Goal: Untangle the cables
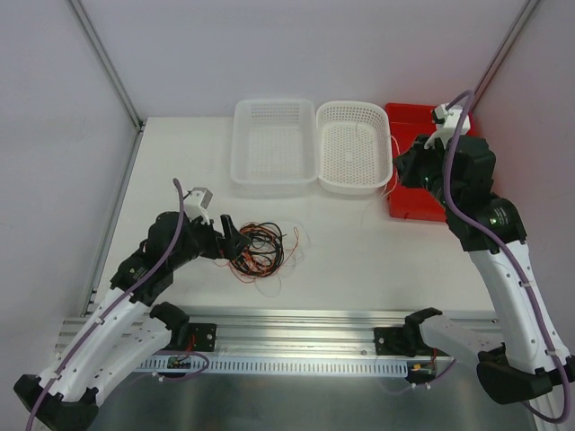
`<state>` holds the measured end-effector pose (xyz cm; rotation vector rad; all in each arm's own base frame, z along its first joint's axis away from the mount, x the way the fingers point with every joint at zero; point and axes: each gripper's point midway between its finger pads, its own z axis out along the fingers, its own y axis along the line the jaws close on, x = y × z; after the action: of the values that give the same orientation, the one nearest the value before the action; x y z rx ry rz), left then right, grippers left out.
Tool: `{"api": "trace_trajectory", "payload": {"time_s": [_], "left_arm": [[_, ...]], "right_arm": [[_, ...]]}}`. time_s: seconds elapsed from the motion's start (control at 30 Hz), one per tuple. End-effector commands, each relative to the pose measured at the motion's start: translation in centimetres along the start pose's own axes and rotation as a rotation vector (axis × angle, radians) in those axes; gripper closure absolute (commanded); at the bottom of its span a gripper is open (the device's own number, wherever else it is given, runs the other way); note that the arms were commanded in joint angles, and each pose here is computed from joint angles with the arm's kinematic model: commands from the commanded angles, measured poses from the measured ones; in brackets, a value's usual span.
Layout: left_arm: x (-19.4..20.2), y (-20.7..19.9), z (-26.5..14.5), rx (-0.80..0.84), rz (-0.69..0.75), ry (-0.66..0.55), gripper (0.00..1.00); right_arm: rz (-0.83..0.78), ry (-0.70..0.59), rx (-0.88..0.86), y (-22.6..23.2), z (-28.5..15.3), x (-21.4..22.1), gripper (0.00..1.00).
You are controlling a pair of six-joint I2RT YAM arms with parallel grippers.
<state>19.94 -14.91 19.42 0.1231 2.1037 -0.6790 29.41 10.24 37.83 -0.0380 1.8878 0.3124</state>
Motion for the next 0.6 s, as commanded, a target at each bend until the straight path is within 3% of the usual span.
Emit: {"api": "trace_trajectory", "payload": {"time_s": [0.0,0.33,0.57], "left_arm": [[-1.0,-5.2,0.6,0.253,-0.009,-0.023,0.06],[-0.2,-12.5,3.0,0.455,0.051,-0.035,0.09],[1.6,-15.7,5.4,0.484,0.104,-0.04,0.11]], "right_arm": [[0.079,0.027,-0.242,5.0,-1.7,0.7,0.99],[0.169,0.032,-0.401,9.3,-3.3,2.5,0.99],[0.217,-0.004,-0.473,11.3,-4.2,2.1,0.99]]}}
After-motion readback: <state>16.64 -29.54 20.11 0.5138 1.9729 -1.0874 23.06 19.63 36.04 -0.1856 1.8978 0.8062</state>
